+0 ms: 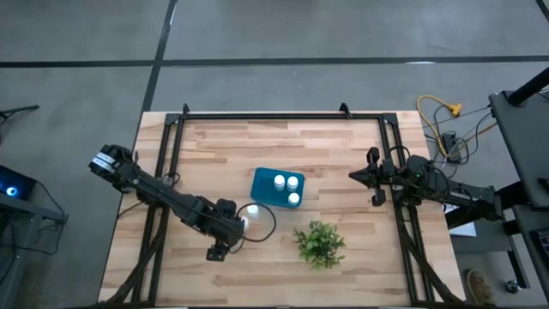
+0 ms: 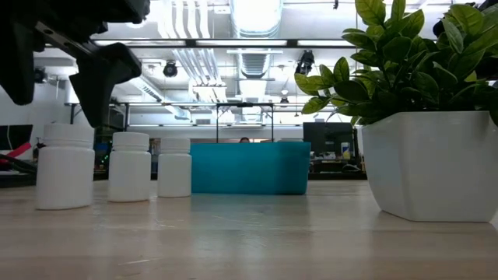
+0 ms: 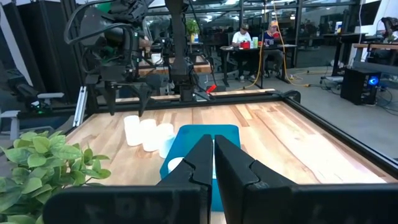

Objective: Pick and place pill bottles into a basket
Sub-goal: Put the white pill bottle in the blue bin

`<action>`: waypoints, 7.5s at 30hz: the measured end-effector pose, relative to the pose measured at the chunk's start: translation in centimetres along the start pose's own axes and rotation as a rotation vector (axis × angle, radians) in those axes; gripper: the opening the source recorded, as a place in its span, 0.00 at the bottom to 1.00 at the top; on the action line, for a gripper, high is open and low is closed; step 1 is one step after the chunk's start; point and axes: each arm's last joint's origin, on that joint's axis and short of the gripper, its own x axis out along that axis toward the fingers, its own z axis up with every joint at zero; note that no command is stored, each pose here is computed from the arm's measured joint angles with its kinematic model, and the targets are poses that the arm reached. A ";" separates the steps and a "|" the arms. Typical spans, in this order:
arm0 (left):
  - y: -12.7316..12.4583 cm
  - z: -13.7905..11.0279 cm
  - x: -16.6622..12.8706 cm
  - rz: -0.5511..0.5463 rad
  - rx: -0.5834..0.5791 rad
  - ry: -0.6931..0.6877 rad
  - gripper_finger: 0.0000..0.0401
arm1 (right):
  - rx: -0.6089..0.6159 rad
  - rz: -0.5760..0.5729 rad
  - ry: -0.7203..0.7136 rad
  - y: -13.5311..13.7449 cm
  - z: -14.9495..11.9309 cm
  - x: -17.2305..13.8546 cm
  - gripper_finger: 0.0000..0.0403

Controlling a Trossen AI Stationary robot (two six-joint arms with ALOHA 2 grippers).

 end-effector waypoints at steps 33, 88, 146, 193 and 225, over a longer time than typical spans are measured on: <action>0.0 -0.9 1.4 0.078 0.002 -0.027 0.82 | 0.000 0.000 0.000 0.0 0.0 0.0 0.02; 0.5 -2.4 5.5 0.025 -0.027 -0.041 0.62 | 0.000 0.000 0.000 0.0 0.0 0.0 0.02; 0.6 -1.1 4.4 -0.003 0.011 -0.013 0.44 | 0.001 -0.001 0.005 0.0 0.0 0.0 0.02; 0.5 -0.7 6.8 -0.018 0.025 0.004 0.50 | 0.001 -0.001 0.005 0.0 0.0 0.0 0.02; 0.2 0.2 4.8 -0.020 0.025 -0.004 0.50 | 0.001 -0.001 0.005 0.0 0.0 0.0 0.02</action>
